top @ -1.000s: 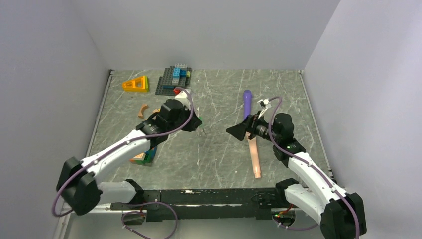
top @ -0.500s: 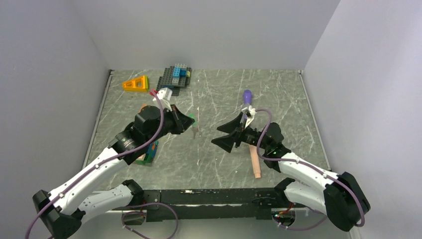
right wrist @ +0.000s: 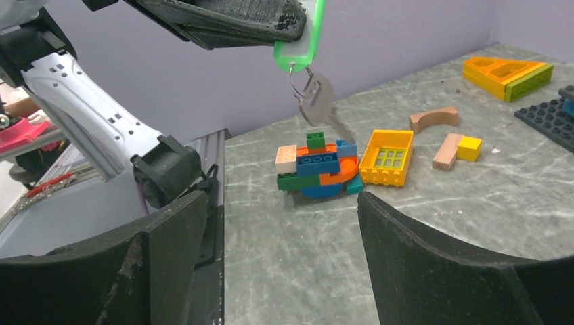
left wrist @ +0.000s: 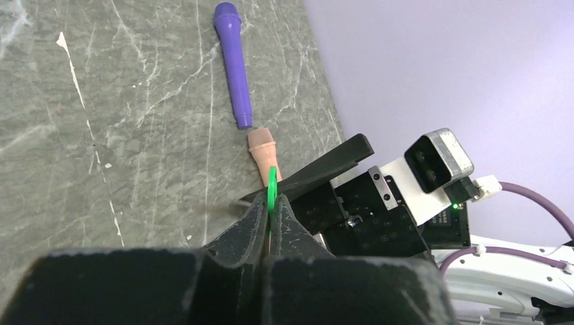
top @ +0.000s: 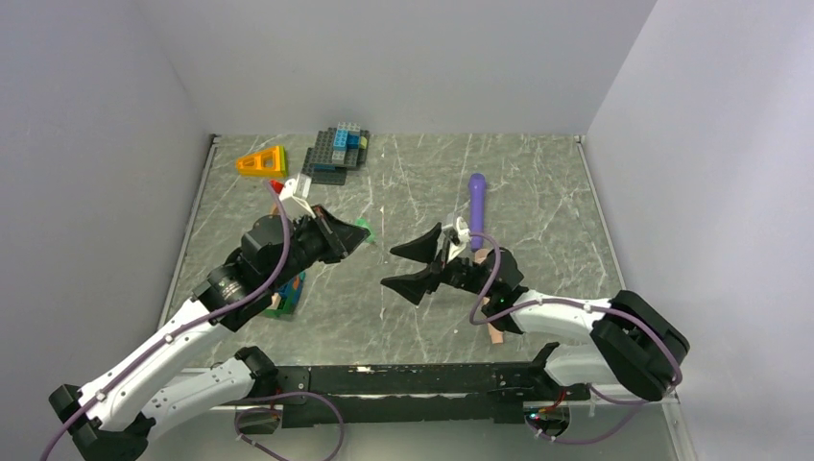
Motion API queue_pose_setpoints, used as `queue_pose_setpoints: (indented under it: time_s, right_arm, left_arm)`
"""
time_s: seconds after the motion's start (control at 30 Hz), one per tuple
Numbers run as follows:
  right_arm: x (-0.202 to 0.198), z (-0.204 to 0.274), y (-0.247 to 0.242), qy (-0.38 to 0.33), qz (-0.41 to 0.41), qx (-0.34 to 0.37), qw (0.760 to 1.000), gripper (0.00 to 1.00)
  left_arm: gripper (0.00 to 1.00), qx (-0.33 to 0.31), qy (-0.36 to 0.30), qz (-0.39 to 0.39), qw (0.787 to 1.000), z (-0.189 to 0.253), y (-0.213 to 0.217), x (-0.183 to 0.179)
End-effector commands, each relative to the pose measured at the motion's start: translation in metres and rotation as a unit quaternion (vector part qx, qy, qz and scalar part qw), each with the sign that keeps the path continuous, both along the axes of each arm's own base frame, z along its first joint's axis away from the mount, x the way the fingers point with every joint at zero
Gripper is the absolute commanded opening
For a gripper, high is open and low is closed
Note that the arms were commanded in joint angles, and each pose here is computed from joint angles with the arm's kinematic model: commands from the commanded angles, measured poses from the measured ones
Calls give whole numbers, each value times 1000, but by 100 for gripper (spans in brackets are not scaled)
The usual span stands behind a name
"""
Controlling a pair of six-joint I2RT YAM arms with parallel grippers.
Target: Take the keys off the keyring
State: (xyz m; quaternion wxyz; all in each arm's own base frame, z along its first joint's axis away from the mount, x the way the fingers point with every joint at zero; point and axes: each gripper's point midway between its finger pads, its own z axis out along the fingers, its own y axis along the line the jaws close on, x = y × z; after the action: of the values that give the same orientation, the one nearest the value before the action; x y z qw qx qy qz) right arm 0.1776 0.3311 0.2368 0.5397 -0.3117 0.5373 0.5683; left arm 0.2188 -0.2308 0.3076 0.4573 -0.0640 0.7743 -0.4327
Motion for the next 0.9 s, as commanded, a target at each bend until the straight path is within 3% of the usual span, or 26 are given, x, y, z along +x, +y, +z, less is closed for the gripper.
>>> queue_pose_setpoints:
  time_s: [0.0, 0.5, 0.87]
  right_arm:
    - [6, 52, 4, -76, -23, 80, 994, 85]
    - [13, 71, 28, -96, -50, 102, 989, 78]
    - [12, 71, 45, -99, -64, 103, 988, 62]
  left_arm:
    - [0, -35, -11, 4, 999, 16, 0, -3]
    - [0, -50, -17, 11, 999, 22, 7, -11]
    - [0, -63, -23, 4, 998, 27, 10, -19]
